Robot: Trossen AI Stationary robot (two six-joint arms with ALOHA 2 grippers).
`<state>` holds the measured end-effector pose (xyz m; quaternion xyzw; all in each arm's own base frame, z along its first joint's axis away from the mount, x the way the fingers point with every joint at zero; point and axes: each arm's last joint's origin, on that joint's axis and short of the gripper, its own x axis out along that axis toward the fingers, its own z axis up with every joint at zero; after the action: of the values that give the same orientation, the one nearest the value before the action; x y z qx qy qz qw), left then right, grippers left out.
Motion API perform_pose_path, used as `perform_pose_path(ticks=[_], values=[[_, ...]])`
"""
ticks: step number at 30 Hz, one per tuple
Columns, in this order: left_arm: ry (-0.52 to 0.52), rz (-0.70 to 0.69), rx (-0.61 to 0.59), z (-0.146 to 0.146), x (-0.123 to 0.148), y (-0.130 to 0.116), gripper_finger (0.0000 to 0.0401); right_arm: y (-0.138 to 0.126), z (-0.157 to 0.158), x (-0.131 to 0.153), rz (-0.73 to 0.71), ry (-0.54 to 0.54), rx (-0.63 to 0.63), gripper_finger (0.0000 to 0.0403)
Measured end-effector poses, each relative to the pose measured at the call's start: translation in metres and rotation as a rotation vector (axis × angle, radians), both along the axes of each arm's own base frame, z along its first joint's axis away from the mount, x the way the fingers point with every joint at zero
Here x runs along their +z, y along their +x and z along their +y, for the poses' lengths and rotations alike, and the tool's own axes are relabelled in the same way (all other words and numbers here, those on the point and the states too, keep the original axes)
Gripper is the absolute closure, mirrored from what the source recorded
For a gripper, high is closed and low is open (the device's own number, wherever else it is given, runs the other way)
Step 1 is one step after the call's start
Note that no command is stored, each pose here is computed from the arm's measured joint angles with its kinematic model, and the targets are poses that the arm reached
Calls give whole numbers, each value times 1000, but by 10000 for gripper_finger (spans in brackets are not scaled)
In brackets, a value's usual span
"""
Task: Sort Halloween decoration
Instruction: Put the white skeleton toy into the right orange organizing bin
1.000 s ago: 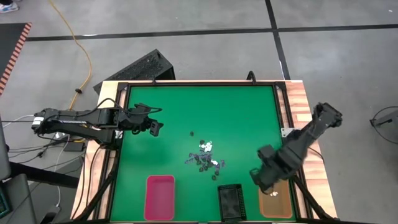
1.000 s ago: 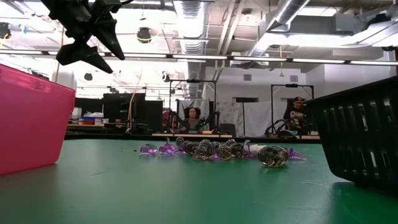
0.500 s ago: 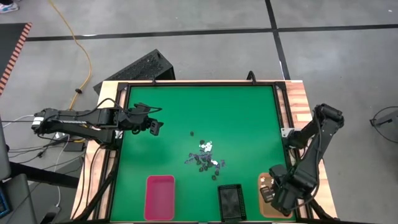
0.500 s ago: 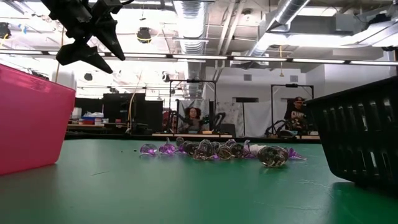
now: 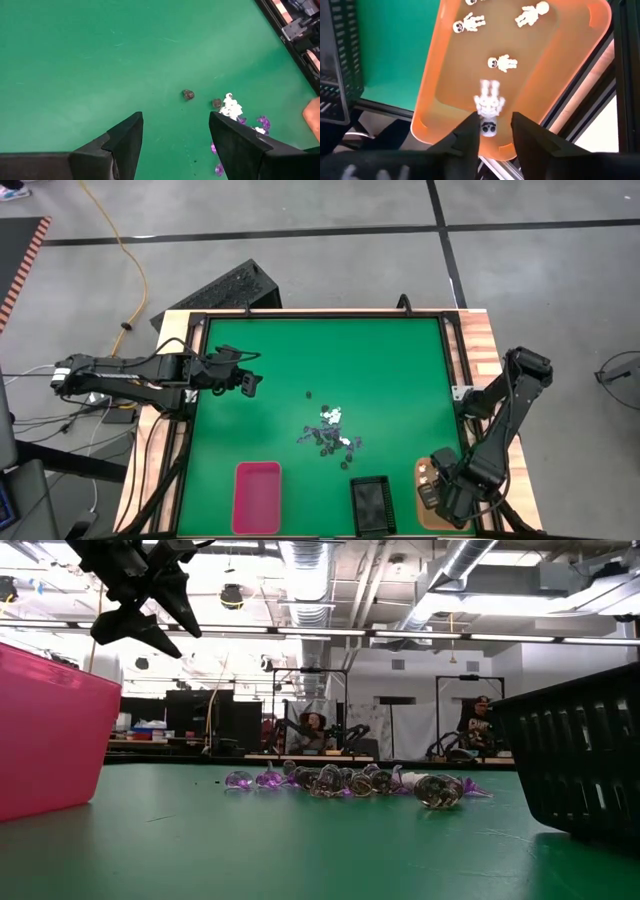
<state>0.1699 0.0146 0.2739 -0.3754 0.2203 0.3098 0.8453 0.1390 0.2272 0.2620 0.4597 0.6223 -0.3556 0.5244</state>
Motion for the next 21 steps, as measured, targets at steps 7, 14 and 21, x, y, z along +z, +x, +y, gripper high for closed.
perform_pose_path(ticks=[7,14,21], values=[[-6,-1,-5,0,0,0,182,7,-3,0,-13,11,-5,221],[-18,-1,-18,-1,0,0,182,36,-28,8,-218,-72,-63,222],[-71,-2,-77,-2,-1,1,182,98,-100,14,-364,-167,-17,223]])
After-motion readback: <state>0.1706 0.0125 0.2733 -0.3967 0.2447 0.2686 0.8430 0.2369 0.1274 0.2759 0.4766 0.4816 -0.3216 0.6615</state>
